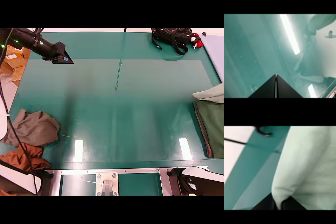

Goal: Fold the shirts.

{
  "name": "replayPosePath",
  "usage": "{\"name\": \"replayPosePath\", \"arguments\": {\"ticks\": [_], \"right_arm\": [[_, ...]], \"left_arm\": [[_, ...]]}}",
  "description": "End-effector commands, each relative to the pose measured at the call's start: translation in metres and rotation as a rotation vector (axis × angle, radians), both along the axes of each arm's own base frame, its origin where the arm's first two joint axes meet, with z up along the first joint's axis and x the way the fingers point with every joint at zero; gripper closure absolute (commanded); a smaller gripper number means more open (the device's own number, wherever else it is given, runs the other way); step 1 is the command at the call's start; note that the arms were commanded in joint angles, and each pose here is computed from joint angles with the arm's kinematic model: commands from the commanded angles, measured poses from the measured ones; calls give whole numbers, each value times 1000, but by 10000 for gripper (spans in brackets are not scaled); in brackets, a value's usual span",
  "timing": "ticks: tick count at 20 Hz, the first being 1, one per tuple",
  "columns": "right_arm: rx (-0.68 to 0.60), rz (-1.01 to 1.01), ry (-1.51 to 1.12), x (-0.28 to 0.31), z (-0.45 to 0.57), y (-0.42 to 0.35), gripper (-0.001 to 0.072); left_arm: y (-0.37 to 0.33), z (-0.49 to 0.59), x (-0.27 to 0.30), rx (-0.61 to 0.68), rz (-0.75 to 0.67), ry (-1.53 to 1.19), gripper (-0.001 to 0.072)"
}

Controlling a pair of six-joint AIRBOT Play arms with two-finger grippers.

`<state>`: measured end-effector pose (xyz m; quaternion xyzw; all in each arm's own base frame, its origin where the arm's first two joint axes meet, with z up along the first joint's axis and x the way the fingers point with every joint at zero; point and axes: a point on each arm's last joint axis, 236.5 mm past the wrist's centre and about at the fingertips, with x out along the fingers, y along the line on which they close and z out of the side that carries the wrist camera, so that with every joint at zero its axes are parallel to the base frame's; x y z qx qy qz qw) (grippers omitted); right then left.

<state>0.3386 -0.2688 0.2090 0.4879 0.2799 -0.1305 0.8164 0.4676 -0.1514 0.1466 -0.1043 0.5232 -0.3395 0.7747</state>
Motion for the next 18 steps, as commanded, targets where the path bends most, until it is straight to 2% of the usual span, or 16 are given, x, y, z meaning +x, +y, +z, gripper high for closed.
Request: {"name": "replayPosePath", "arguments": {"ticks": [1, 6, 9, 10, 11, 12, 14, 16, 17, 18], "right_arm": [[-8, -200, 218, -75, -26, -37, 701], [39, -288, 541, -145, -90, -31, 701], [134, -331, 832, -207, -149, -13, 685], [170, -360, 939, -230, -165, -6, 519], [197, -375, 1001, -243, -175, -1, 265], [219, -374, 1019, -246, -182, 4, 156], [246, -376, 980, -233, -181, 7, 157], [231, -326, 825, -185, -168, 5, 169], [190, -263, 713, -149, -154, 6, 373], [139, -184, 616, -114, -140, 11, 632]], "left_arm": [[0, -4, -1, 0, -1, 14, 679], [0, -10, -3, 0, -2, 31, 679], [0, -11, -7, 4, -13, 44, 679], [0, -11, -9, 5, -17, 50, 679], [0, -11, -10, 6, -19, 52, 679], [0, -11, -9, 6, -19, 52, 679], [0, -11, -9, 4, -19, 52, 679], [-1, -8, -10, -3, -18, 46, 680], [-2, -5, -10, -8, -10, 45, 680], [-2, 2, -12, -14, -2, 39, 680]]}}
